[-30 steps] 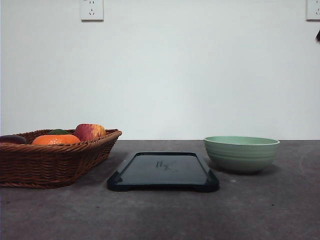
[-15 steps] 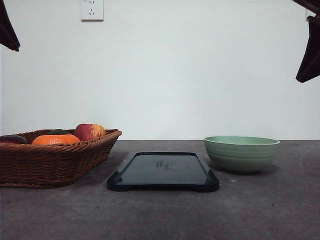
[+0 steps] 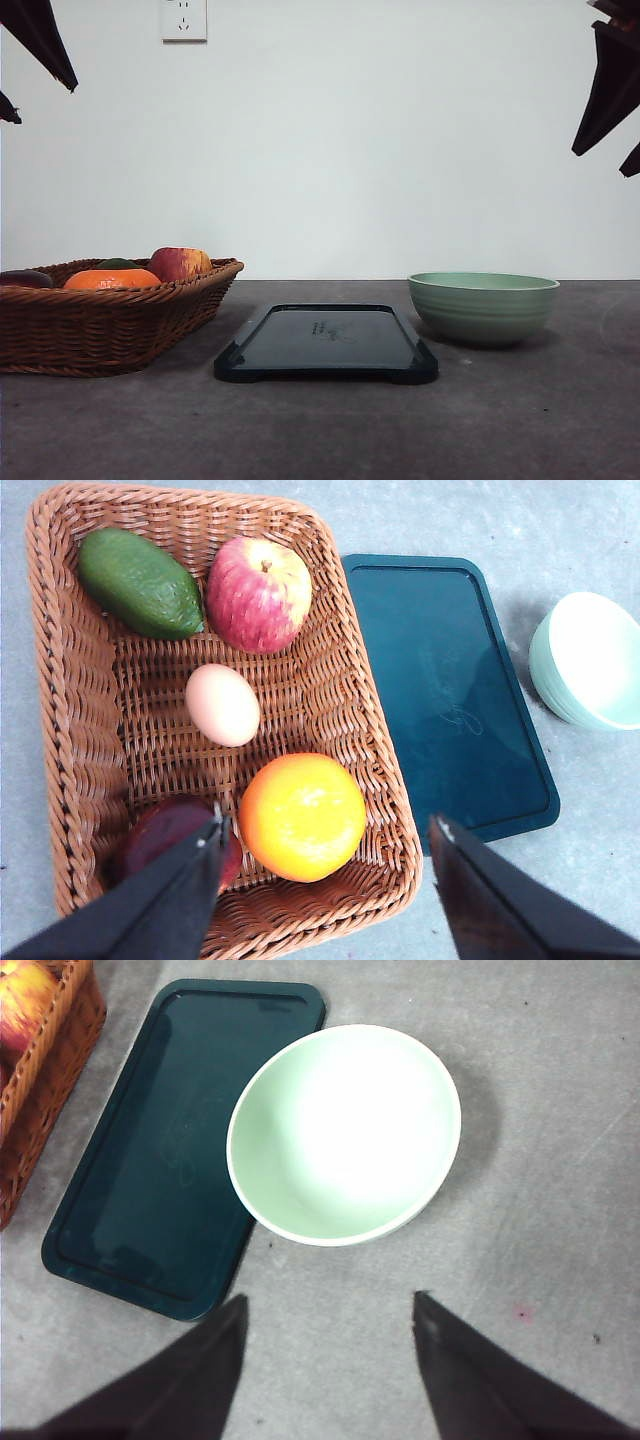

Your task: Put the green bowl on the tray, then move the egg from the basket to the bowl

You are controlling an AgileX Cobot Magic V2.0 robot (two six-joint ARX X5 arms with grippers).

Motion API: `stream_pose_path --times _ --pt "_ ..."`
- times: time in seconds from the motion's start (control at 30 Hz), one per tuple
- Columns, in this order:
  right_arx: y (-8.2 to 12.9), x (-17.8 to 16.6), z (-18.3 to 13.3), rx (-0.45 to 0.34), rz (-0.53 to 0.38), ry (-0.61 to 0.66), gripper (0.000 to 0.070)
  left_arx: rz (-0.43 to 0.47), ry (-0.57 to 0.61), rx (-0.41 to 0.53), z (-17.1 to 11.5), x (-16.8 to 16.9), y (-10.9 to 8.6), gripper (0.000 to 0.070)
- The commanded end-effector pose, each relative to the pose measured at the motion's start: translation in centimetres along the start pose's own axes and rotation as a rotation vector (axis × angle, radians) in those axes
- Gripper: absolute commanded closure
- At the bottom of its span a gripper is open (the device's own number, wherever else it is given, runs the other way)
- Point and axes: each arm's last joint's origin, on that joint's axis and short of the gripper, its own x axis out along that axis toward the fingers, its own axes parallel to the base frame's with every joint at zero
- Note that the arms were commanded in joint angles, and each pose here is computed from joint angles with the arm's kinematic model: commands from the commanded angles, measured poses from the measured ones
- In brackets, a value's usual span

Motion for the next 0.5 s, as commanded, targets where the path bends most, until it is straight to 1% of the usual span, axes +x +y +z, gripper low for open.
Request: stream_pose_path --times 0.0,0.1,0.23,0.3,0.47 --pt "0.2 -0.1 0.6 0.027 0.006 -0.013 0.0352 -0.011 -0.025 0.019 0.7 -0.3 -0.2 0.0282" --pt "0.2 0.0 0.8 0.074 0.002 0.009 0.0354 -0.011 -0.025 0.017 0.7 -0.3 -0.2 0.0282" --pt "0.0 0.6 1.6 0.099 -0.014 0.09 0.0359 -0.012 -0.027 0.015 0.7 -0.3 -0.2 0.0282" --pt "-0.1 1.1 2.3 0.107 -0.024 0.129 0.0359 -0.012 -0.027 0.014 0.7 -0.3 -0.2 0.0282" --pt "-0.9 3.0 4.2 0.086 -0.109 0.214 0.0361 -0.012 -0.027 0.015 0.7 -0.3 -0.2 0.0281"
